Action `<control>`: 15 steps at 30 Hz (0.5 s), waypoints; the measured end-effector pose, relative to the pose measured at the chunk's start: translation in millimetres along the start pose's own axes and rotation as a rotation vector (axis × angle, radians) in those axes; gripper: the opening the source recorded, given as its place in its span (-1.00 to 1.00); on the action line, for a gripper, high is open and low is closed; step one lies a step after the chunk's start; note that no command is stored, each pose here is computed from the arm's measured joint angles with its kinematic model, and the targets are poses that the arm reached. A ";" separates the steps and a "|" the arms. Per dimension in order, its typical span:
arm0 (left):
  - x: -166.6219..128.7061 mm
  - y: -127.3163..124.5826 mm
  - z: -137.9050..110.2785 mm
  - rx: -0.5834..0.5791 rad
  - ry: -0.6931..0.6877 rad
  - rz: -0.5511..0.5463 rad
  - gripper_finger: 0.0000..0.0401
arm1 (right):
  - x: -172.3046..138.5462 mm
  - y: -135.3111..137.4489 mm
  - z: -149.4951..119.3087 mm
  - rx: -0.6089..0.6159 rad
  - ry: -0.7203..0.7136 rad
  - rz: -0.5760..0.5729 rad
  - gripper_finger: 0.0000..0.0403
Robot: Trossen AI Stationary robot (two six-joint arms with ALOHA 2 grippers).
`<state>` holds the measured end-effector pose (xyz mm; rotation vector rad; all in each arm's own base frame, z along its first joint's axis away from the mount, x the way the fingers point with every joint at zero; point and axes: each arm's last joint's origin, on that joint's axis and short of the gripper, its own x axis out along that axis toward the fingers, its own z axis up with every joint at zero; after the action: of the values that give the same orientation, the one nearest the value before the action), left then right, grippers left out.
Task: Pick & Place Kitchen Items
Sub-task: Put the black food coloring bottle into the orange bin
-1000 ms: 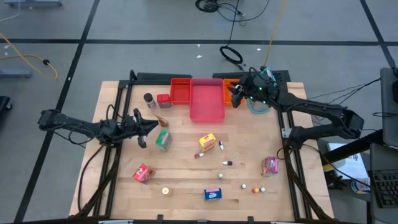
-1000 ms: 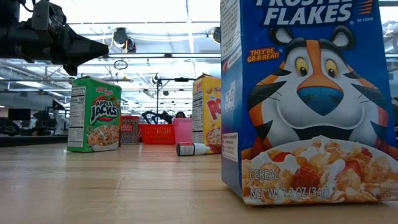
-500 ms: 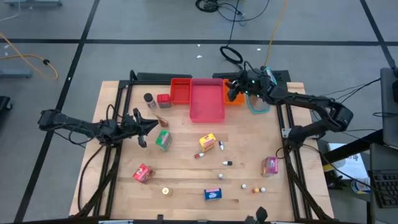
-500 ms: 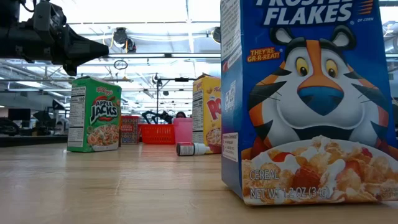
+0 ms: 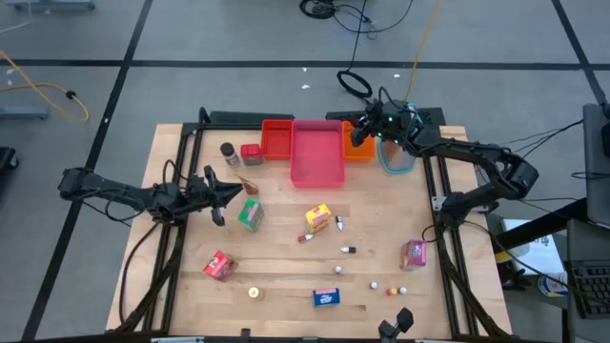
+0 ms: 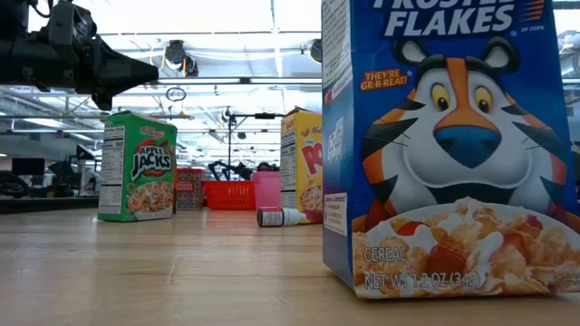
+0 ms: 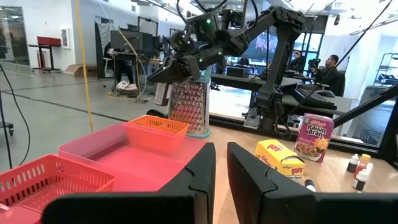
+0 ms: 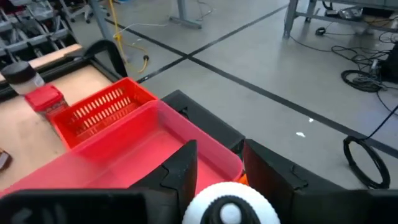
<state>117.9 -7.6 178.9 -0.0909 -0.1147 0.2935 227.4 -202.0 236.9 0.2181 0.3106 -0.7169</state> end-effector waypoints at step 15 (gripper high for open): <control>0.0 0.0 0.1 -0.001 0.000 0.000 -0.80 | 36.5 -12.0 -28.3 0.012 0.046 -0.045 -0.42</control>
<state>117.9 -7.6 179.0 -0.0918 -0.1152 0.2936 239.5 -224.5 196.6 0.2398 0.3558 -0.7594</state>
